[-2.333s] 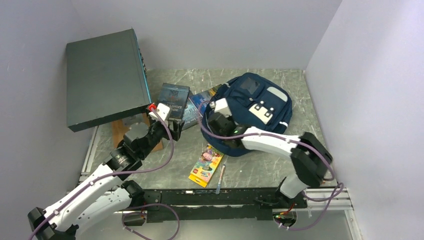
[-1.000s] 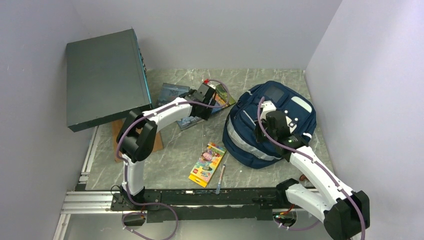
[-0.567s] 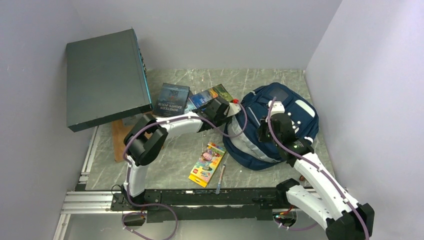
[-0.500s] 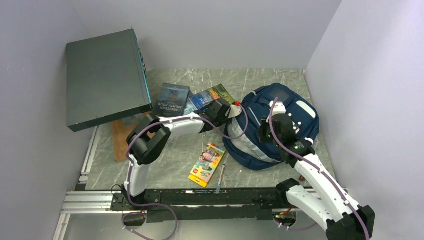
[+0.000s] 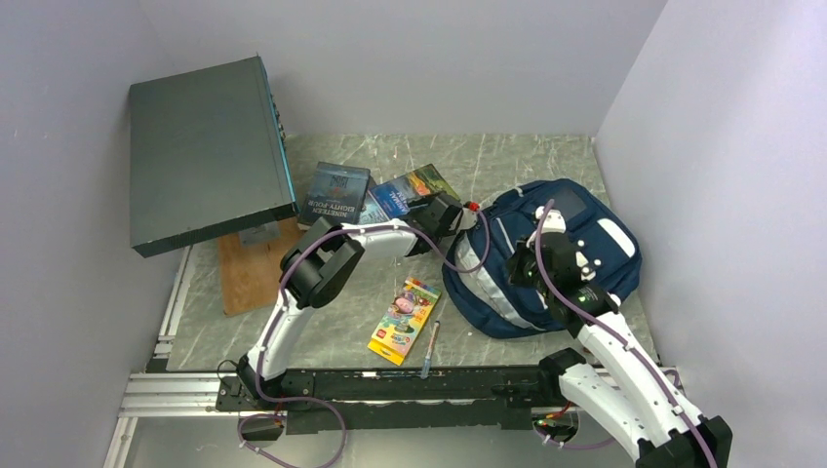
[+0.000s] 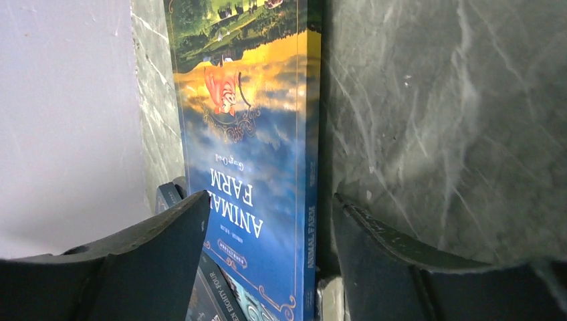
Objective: Pack the student bag
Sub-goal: Adjust the student bag at the center of the board, then pick up the book from the center of the board.
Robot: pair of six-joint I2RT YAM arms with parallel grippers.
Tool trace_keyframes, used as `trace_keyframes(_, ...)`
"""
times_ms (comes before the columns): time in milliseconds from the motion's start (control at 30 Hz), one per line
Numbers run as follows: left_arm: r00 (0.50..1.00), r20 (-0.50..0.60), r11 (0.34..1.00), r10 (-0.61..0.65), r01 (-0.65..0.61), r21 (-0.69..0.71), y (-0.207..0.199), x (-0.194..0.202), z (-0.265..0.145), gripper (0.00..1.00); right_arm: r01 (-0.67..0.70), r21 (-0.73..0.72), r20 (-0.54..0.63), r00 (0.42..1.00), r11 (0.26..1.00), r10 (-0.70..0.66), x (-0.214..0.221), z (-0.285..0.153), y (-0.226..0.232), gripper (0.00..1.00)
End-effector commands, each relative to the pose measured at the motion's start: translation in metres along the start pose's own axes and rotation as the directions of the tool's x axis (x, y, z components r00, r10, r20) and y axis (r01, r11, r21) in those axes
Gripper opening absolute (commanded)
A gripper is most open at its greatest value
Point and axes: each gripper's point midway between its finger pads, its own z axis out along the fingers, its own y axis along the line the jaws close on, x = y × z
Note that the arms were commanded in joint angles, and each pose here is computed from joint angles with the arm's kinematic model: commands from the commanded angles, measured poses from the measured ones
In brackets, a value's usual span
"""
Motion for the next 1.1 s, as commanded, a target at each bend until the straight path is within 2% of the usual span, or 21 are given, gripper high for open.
trace_keyframes(0, 0.989, -0.116, 0.993, 0.095, -0.102, -0.053, 0.001, 0.016, 0.01, 0.67, -0.057, -0.087, 0.102, 0.993, 0.995, 0.066, -0.03, -0.009, 0.02, 0.0)
trace_keyframes(133, 0.978, -0.138, 0.985, 0.158, -0.166, -0.047, 0.0, 0.021, 0.012, 0.5, -0.052, -0.083, 0.122, 0.991, 0.995, 0.062, -0.032, -0.014, 0.018, 0.0)
trace_keyframes(267, 0.982, -0.132, 0.99, 0.134, -0.139, -0.028, 0.01, 0.013, 0.002, 0.15, -0.05, -0.071, 0.131, 0.99, 0.996, 0.059, -0.036, -0.017, 0.016, 0.0)
trace_keyframes(333, 0.987, -0.122, 0.991, 0.107, -0.116, -0.069, 0.028, 0.005, -0.008, 0.0, -0.047, -0.062, 0.124, 0.991, 0.997, 0.055, -0.034, -0.015, 0.015, 0.0)
trace_keyframes(500, 0.997, -0.074, 0.99, -0.003, -0.008, -0.144, 0.077, -0.013, -0.046, 0.0, -0.052, -0.041, 0.097, 0.994, 0.998, 0.056, -0.028, -0.008, 0.012, 0.0)
trace_keyframes(600, 0.994, -0.032, 0.982, -0.104, 0.098, -0.161, 0.099, -0.019, -0.073, 0.0, -0.04, -0.042, 0.089, 0.995, 0.998, 0.044, -0.028, -0.005, 0.013, 0.28)
trace_keyframes(733, 0.973, 0.003, 0.958, -0.232, 0.23, -0.174, 0.123, -0.016, -0.11, 0.0, -0.018, -0.069, 0.074, 0.997, 0.997, 0.024, -0.032, -0.004, 0.021, 0.56)
trace_keyframes(867, 0.918, 0.069, 0.91, -0.391, 0.397, -0.121, 0.136, -0.019, -0.147, 0.0, -0.051, -0.113, 0.065, 0.996, 0.992, 0.058, -0.04, -0.003, 0.033, 0.7)
trace_keyframes(967, 0.87, 0.136, 0.879, -0.474, 0.477, 0.017, 0.127, -0.027, -0.171, 0.0, -0.21, -0.114, 0.047, 0.975, 0.971, 0.217, -0.05, -0.002, 0.043, 0.79)
trace_keyframes(1067, 0.824, 0.131, 0.833, -0.551, 0.532, 0.155, 0.107, -0.028, -0.189, 0.0, -0.36, -0.17, -0.036, 0.933, 0.917, 0.359, -0.055, 0.0, 0.066, 0.85)
